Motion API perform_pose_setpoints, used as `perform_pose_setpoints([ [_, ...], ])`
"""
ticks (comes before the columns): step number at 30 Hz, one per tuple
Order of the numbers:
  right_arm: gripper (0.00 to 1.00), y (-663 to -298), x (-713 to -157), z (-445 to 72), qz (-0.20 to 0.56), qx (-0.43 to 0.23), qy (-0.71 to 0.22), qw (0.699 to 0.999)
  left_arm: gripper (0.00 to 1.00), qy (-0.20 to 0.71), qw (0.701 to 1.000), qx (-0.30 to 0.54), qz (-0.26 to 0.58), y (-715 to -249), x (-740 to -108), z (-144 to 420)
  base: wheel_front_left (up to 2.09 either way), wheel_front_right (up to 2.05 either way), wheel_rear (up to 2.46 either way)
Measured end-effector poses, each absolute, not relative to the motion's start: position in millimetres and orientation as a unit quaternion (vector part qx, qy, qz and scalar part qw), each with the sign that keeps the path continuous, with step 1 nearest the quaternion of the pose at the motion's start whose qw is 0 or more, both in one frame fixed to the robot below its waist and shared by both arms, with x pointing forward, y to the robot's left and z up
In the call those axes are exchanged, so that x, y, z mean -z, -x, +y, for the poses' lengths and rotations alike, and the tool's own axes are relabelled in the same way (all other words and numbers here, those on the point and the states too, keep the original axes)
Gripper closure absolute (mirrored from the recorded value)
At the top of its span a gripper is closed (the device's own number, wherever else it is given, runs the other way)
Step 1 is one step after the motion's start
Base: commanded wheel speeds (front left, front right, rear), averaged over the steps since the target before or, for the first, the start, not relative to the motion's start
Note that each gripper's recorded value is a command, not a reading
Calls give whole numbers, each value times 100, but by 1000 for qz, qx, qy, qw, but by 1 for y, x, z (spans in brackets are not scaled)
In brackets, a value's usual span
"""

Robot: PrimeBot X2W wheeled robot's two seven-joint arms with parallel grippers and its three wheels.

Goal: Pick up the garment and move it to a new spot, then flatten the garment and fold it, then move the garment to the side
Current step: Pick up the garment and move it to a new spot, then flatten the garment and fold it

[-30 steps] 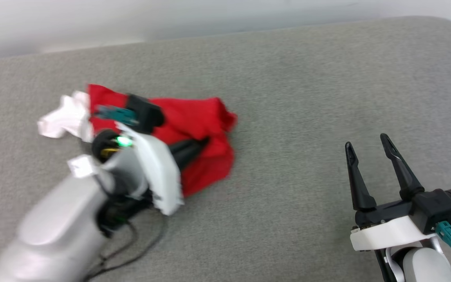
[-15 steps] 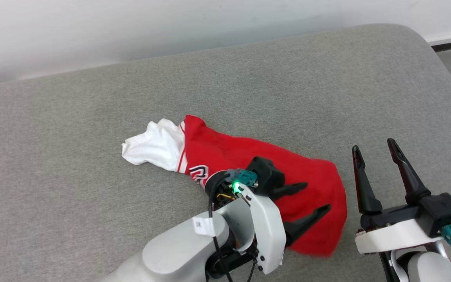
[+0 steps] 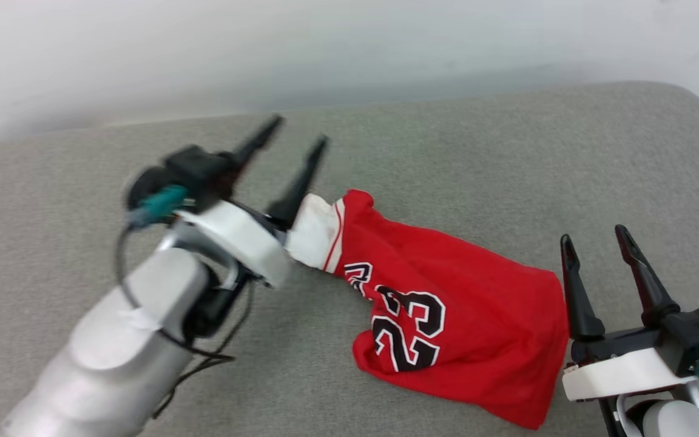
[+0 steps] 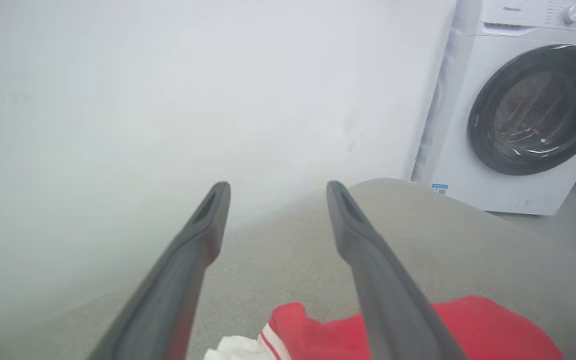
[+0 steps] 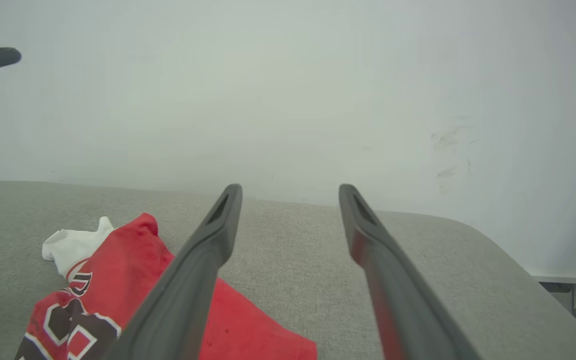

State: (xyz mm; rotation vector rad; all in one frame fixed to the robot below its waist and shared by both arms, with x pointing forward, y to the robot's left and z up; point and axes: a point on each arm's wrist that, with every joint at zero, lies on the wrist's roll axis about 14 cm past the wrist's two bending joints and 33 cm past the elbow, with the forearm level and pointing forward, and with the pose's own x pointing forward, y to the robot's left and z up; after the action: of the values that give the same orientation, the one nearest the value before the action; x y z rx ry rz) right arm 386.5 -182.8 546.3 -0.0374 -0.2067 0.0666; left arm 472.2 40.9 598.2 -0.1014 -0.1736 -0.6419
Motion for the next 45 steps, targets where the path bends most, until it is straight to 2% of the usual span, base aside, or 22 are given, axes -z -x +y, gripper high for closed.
perform_pose_setpoints([
  [3,0,-388,-551,-179,-110,-39,18,993,0,27,958,252,-134,-468,-620,86,0,0,0],
  [8,0,-388,-560,-174,-124,-46,17,991,0,15,975,165,-147,-437,-612,144,0,0,0],
  [12,0,-387,-561,-170,-126,-51,16,991,0,14,983,119,-140,-410,-595,166,0,0,0],
  [19,0,-386,-557,-165,-122,-58,15,991,0,55,988,91,-112,-378,-563,164,0,0,0],
  [28,0,-384,-556,-163,-118,-62,14,991,0,59,987,114,-99,-377,-550,150,0,0,0],
  [35,0,-384,-548,-173,-107,-47,19,993,0,41,982,180,-39,-402,-523,124,0,0,0],
  [42,0,-393,-534,-186,-87,-29,23,996,0,-12,961,253,108,-460,-499,95,0,0,0],
  [45,0,-397,-530,-190,-80,-23,23,996,0,-41,936,282,208,-473,-474,86,0,0,0],
])
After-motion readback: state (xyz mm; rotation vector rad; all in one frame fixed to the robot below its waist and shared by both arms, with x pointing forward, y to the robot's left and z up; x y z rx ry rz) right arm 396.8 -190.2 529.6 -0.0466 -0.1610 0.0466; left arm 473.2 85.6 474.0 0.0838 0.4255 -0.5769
